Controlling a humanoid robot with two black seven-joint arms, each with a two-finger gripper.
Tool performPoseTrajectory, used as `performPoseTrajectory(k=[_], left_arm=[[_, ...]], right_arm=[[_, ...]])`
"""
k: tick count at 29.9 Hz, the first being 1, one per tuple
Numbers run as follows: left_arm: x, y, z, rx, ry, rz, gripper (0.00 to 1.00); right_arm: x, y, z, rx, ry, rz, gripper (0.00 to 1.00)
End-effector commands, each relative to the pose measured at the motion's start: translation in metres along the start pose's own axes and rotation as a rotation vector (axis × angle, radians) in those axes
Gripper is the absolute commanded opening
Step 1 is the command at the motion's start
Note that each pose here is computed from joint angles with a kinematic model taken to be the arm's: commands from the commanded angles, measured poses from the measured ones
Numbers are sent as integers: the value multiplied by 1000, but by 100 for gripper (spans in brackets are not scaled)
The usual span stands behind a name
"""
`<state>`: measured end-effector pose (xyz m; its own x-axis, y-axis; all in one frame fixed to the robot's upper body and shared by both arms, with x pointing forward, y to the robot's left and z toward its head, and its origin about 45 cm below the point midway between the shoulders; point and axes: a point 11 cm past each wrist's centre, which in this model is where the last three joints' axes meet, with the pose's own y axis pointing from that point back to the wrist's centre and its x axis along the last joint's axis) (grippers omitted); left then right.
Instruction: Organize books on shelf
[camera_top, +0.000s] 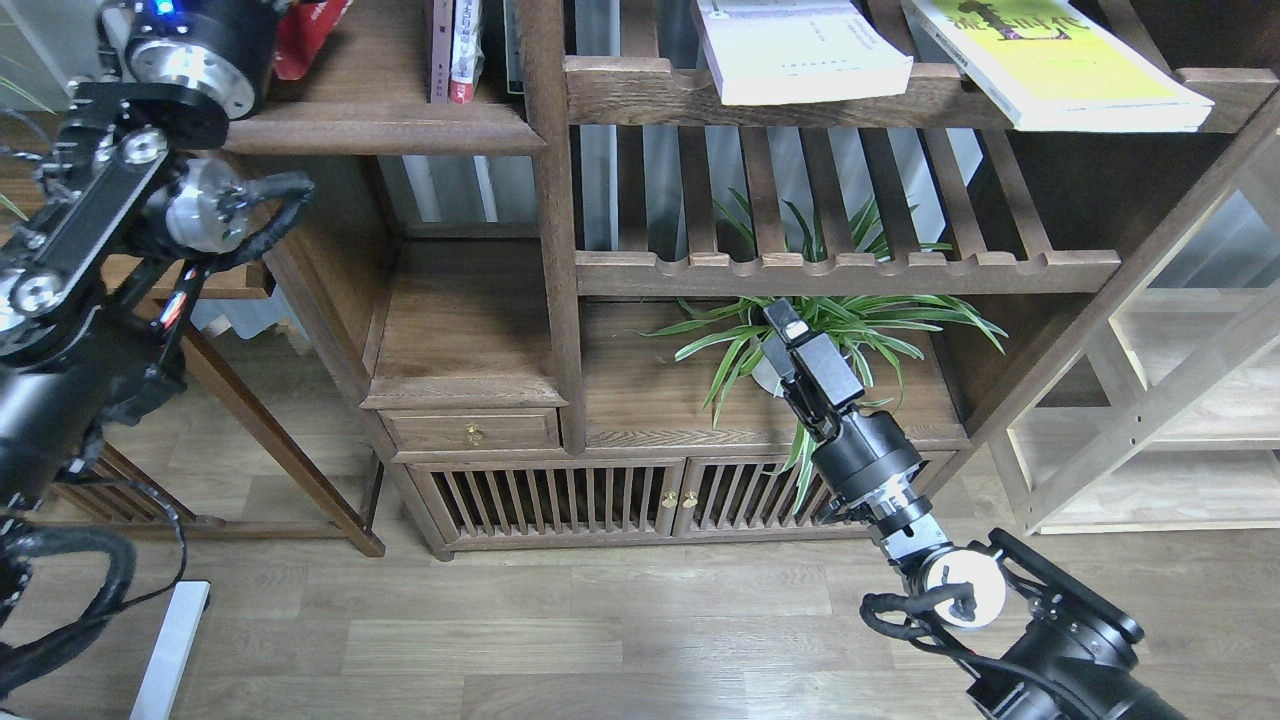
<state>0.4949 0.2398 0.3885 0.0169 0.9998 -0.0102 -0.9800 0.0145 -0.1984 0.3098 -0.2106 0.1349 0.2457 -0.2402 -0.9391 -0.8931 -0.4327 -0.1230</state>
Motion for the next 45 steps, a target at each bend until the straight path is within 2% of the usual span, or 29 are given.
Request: performPoseTrajectory(k=[1, 14, 26, 32, 38, 41, 45], left_arm=[[-5, -6, -3, -3, -3, -9, 7], [14, -25, -19, 38, -18, -9, 11], [-18, -36, -30, 62, 20, -28, 12], [-30, -38, -39, 87, 17, -34, 23], [-27, -38, -40, 72, 12, -24, 35], [-27, -38, -40, 67, 32, -21, 44], [-29, -37, -39, 49, 43, -23, 45]], right_arm=[[0, 0, 0, 0, 0, 1, 96], [0, 0, -3, 6, 1, 0, 96], [-1, 0, -1, 4, -1, -2, 96], [-1, 0, 0, 2, -3, -3, 96], [-2, -1, 0, 1, -4, -7, 95], [-2, -1, 1, -1, -3, -7, 95], [-2, -1, 2, -4, -5, -7, 95]])
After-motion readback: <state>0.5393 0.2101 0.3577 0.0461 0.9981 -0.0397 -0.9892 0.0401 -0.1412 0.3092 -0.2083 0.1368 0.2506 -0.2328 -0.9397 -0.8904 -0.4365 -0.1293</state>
